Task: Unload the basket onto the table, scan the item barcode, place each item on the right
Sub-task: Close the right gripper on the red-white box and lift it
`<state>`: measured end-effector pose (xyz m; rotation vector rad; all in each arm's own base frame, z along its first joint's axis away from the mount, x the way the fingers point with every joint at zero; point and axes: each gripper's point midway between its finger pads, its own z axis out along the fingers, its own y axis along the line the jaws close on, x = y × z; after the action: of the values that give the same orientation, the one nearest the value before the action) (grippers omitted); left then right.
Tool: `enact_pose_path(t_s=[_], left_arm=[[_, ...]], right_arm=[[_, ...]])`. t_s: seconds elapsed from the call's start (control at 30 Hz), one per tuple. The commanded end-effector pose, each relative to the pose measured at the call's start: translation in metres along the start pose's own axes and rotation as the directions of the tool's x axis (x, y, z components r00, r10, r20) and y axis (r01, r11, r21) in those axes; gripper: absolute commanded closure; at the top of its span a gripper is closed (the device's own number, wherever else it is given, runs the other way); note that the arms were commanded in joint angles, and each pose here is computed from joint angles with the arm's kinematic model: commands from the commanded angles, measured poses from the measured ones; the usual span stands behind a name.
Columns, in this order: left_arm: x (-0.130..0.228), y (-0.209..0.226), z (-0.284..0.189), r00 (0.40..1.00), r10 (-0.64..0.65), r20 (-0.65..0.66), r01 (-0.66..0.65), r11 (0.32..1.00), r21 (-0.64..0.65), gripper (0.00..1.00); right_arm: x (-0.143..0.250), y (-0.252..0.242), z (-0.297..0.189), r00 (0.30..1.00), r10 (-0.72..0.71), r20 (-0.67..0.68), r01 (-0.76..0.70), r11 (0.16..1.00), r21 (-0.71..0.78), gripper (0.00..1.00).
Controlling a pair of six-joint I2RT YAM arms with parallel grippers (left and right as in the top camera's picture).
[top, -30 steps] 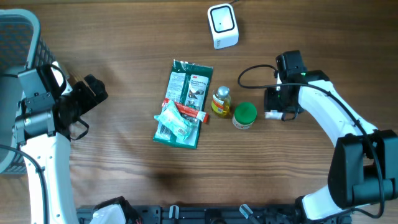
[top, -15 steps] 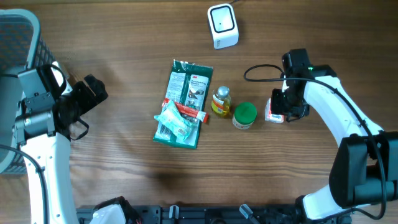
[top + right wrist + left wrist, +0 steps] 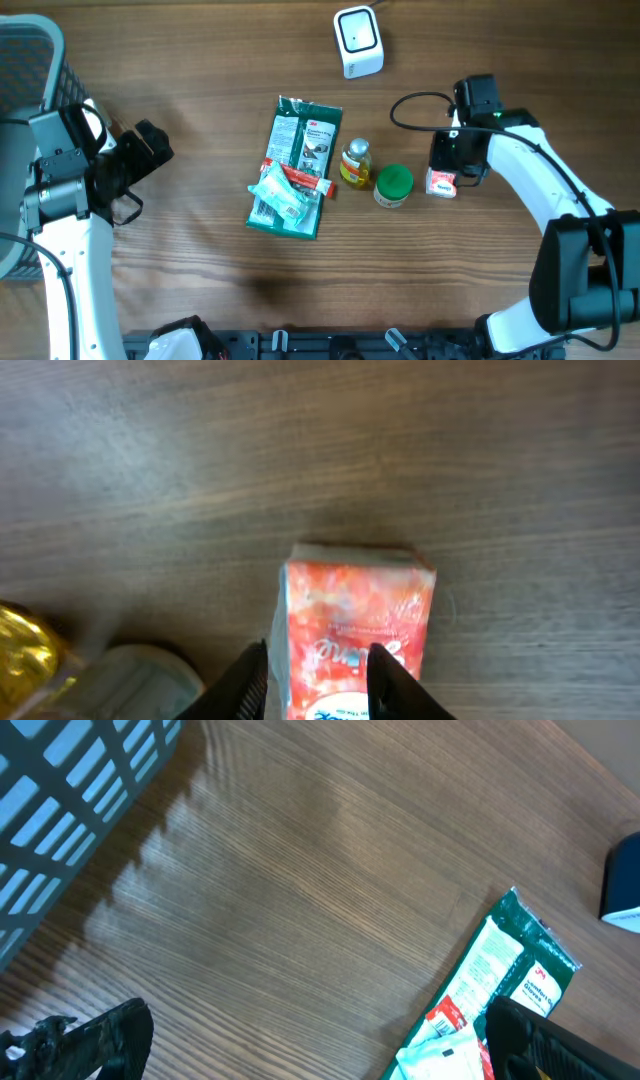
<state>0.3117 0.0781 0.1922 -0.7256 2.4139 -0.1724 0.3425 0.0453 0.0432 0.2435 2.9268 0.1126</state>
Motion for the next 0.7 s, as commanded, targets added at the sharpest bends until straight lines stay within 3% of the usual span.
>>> enact_pose_path(t_s=[0.0, 0.13, 0.27, 0.4, 0.53, 0.67], left_arm=[[0.001, -0.003, 0.0, 1.0, 0.023, -0.004, -0.023, 1.0, 0.013, 0.0], [0.001, -0.003, 0.0, 1.0, 0.023, -0.004, -0.023, 1.0, 0.013, 0.0], [0.001, -0.003, 0.0, 1.0, 0.023, -0.004, -0.023, 1.0, 0.013, 0.0], [0.001, -0.003, 0.0, 1.0, 0.023, -0.004, -0.023, 1.0, 0.013, 0.0], [0.001, -0.003, 0.0, 1.0, 0.023, -0.004, -0.023, 1.0, 0.013, 0.0], [0.001, -0.003, 0.0, 1.0, 0.023, -0.004, -0.023, 1.0, 0.013, 0.0]], right_arm=[[0.011, 0.003, 0.015, 1.0, -0.007, 0.004, 0.007, 1.0, -0.022, 0.69], [0.019, 0.003, 0.033, 0.999, -0.03, 0.039, 0.031, 0.999, -0.01, 0.73], [0.02, -0.02, 0.035, 0.998, -0.034, 0.057, 0.026, 0.992, 0.121, 0.84], [0.011, -0.033, 0.028, 0.994, -0.066, 0.084, 0.048, 0.977, 0.206, 0.83], [0.011, -0.011, 0.019, 0.996, -0.088, 0.032, 0.085, 0.992, 0.098, 0.74], [0.016, -0.012, 0.019, 0.996, -0.087, 0.012, 0.085, 0.991, 0.1, 0.72]])
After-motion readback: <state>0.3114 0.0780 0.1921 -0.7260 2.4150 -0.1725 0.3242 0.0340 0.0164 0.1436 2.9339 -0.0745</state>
